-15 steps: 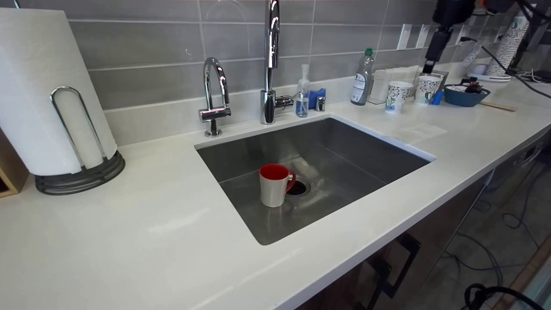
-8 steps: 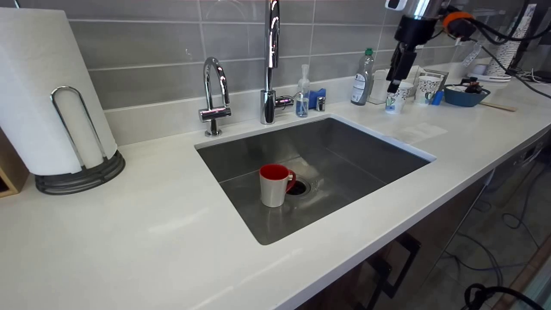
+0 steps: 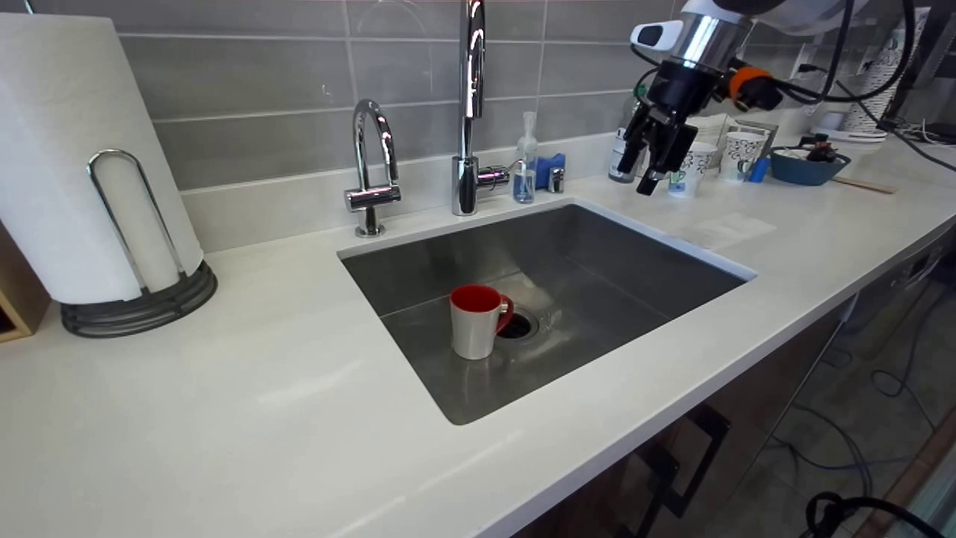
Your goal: Move the mug to the right side of the sink
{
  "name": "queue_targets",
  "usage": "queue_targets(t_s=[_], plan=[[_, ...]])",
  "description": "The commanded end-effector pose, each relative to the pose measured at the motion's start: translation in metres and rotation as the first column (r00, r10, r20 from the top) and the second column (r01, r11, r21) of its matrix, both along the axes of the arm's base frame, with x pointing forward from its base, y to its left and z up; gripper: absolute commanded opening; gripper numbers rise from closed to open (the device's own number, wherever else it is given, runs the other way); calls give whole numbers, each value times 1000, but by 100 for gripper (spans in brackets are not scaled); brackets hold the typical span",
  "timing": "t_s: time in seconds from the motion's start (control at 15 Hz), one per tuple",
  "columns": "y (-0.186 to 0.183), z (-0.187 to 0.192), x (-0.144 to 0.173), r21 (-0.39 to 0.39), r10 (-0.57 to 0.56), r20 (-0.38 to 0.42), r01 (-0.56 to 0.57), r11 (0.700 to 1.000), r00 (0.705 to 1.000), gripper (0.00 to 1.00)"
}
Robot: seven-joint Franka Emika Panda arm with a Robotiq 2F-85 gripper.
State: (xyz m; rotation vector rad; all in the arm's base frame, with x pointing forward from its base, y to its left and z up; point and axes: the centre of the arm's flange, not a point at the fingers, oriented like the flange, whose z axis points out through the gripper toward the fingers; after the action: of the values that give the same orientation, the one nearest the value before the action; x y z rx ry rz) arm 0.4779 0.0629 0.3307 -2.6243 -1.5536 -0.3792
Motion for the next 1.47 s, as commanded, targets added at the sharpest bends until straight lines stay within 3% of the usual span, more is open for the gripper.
queue_targets(t_s=[0.0,0.07,0.13,0.27,0.73,1.4], plan=[[4,-31,30,114,159,0,-158,981,987,100],[13,-38,36,144,194,-14,-190,971,981,100],[26,-10,8,85,118,0,-118,989,993,100],[36,-16,14,118,162,-7,-160,980,987,100],[35,-19,21,120,173,-9,-171,978,985,100],[65,-121,77,97,330,-96,-321,942,939,100]])
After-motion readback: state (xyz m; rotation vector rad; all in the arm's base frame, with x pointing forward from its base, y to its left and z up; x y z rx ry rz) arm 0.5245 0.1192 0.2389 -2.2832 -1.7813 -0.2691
